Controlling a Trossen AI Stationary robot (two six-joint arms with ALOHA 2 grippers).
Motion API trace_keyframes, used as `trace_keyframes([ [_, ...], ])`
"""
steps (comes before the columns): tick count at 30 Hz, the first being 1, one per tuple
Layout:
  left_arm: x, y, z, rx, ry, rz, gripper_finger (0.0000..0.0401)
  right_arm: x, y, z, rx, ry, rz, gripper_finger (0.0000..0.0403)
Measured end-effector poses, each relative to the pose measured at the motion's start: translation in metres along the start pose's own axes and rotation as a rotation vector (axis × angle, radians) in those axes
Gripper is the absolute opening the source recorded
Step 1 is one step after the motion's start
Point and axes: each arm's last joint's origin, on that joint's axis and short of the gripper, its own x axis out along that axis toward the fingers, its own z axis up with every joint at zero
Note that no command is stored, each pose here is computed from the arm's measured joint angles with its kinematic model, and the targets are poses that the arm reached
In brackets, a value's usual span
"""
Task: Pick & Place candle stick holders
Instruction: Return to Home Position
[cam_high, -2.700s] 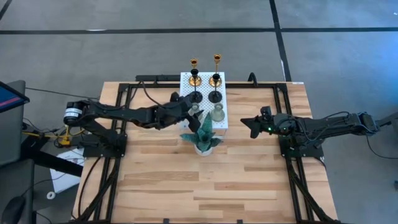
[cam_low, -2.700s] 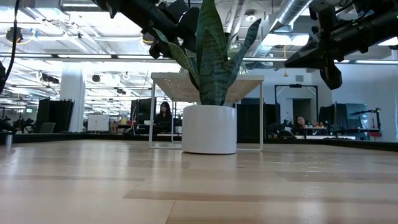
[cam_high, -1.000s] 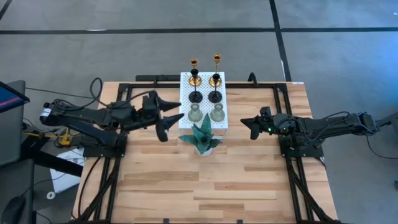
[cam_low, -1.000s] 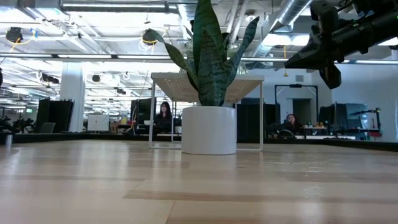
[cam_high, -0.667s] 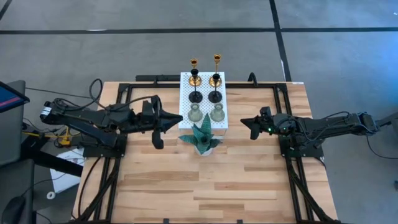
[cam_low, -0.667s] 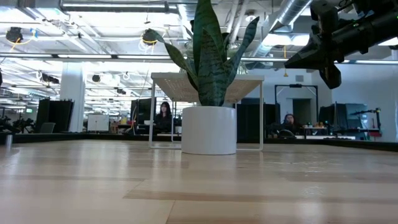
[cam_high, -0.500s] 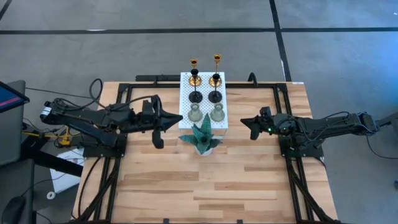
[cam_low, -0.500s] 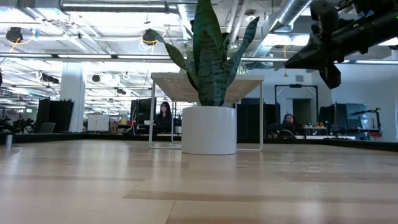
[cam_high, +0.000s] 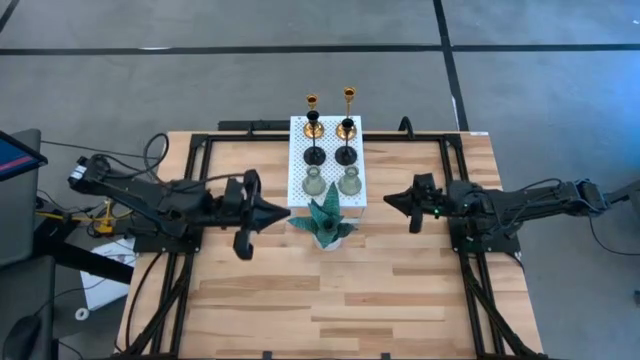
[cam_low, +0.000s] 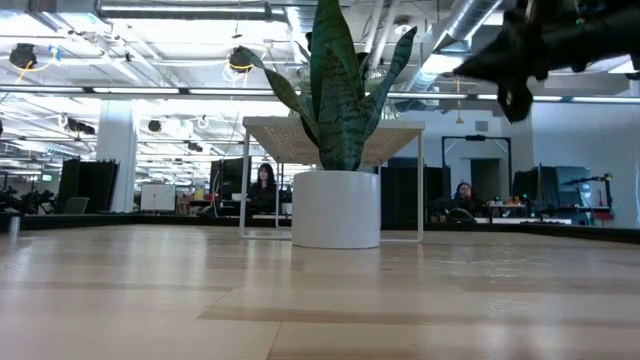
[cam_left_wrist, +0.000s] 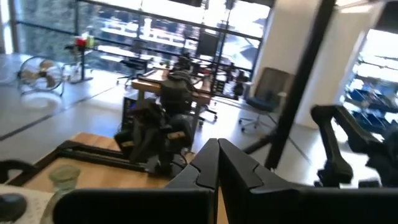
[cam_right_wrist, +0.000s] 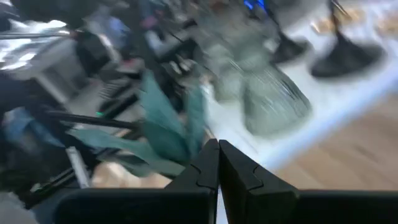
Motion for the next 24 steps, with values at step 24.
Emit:
trace_keyframes([
  [24,-0.021,-0.007,0.012,0.084,-0.042,0.005,0.0005,-0.027,0.039,0.066,-0.355,-0.230,0.251,0.0000],
])
